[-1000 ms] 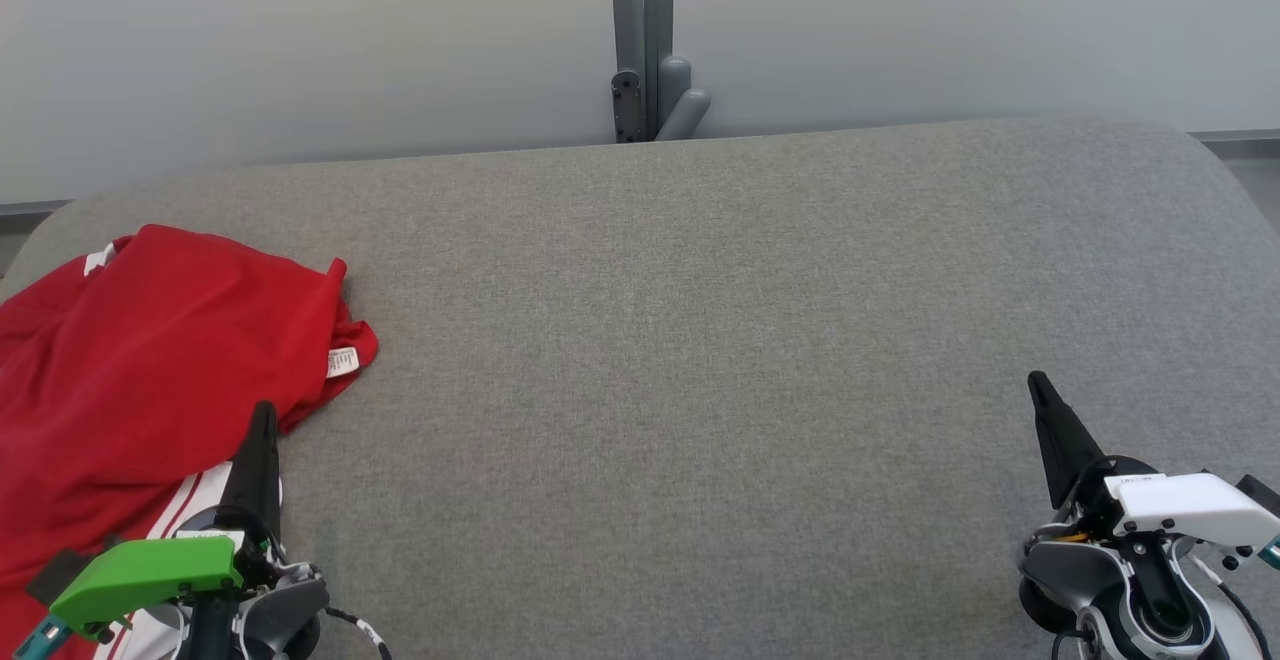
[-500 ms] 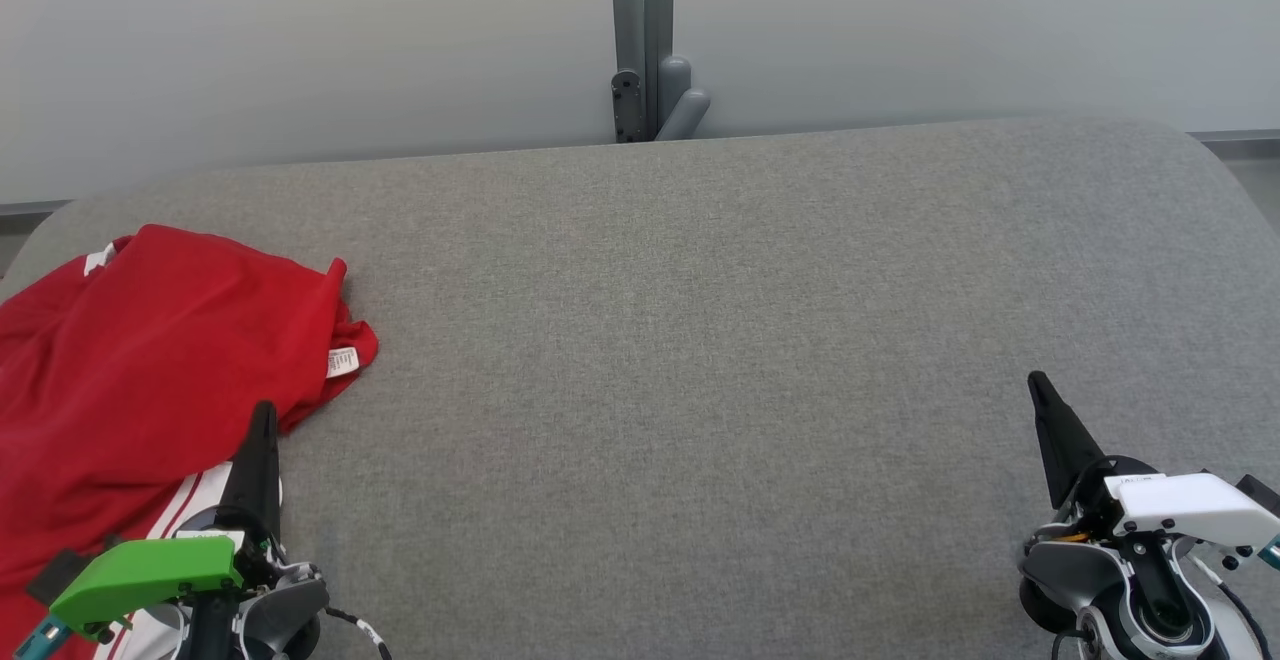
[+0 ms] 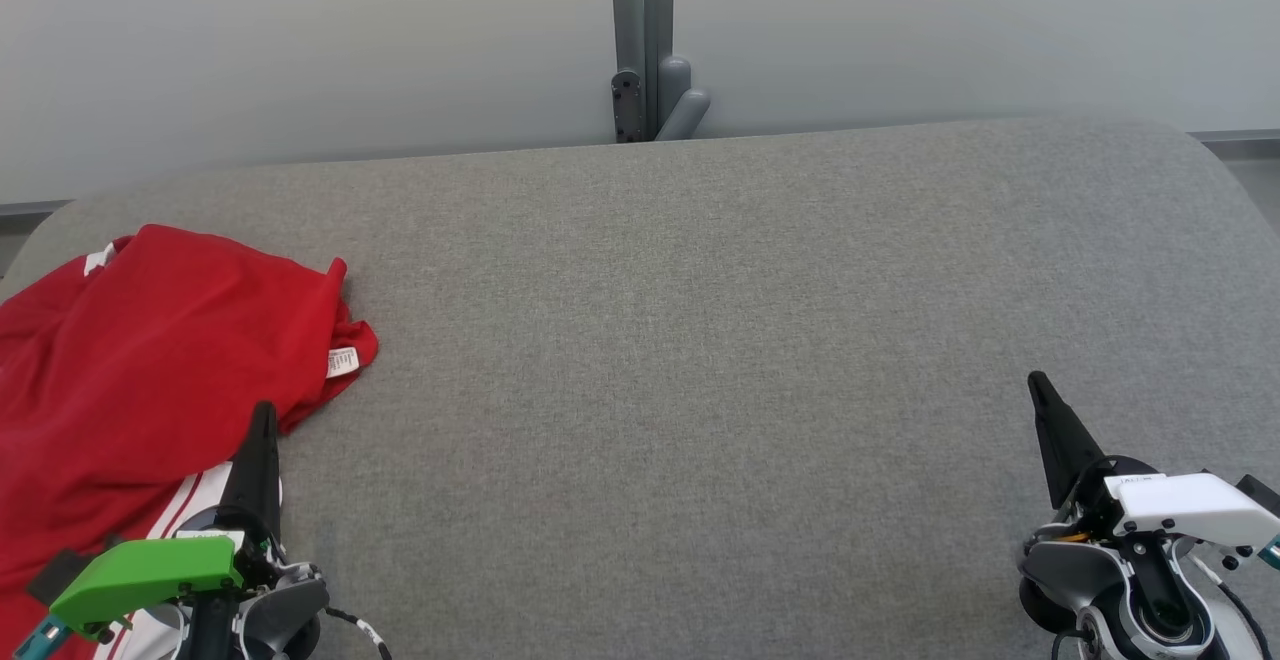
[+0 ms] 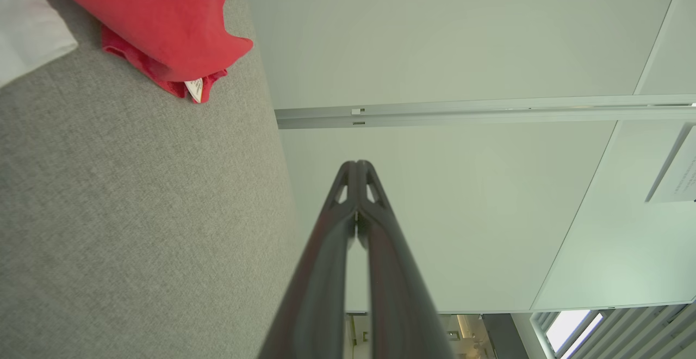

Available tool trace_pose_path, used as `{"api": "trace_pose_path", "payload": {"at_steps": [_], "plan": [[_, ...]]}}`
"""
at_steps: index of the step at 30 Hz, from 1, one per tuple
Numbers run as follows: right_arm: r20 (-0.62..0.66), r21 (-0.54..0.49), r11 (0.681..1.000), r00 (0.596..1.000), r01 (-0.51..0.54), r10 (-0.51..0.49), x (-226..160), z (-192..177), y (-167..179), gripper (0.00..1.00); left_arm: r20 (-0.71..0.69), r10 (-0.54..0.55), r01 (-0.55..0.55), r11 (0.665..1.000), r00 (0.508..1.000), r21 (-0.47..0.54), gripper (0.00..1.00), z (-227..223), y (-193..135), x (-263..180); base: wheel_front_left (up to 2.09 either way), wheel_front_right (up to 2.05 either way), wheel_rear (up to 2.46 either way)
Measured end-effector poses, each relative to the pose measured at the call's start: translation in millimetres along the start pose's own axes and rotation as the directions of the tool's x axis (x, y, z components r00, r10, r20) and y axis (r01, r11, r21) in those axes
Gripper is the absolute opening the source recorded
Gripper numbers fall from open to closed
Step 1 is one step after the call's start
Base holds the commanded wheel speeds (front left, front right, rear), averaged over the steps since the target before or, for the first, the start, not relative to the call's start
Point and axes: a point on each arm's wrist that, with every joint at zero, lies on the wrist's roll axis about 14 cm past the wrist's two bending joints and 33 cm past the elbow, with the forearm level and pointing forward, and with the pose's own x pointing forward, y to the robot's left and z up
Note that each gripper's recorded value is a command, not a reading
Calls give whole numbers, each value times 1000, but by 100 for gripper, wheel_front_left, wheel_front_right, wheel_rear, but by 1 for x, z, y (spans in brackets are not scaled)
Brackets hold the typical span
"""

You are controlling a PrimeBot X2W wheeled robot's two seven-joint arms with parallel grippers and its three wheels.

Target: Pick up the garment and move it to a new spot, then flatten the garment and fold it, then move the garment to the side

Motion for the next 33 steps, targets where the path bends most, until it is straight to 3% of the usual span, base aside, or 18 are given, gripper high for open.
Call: {"api": "trace_pose_path", "payload": {"at_steps": [33], "plan": [[0,0,1000,1000,0,0,0,0,0,0,0,0,0,1000,1000,0,0,0,0,0,0,0,0]]}}
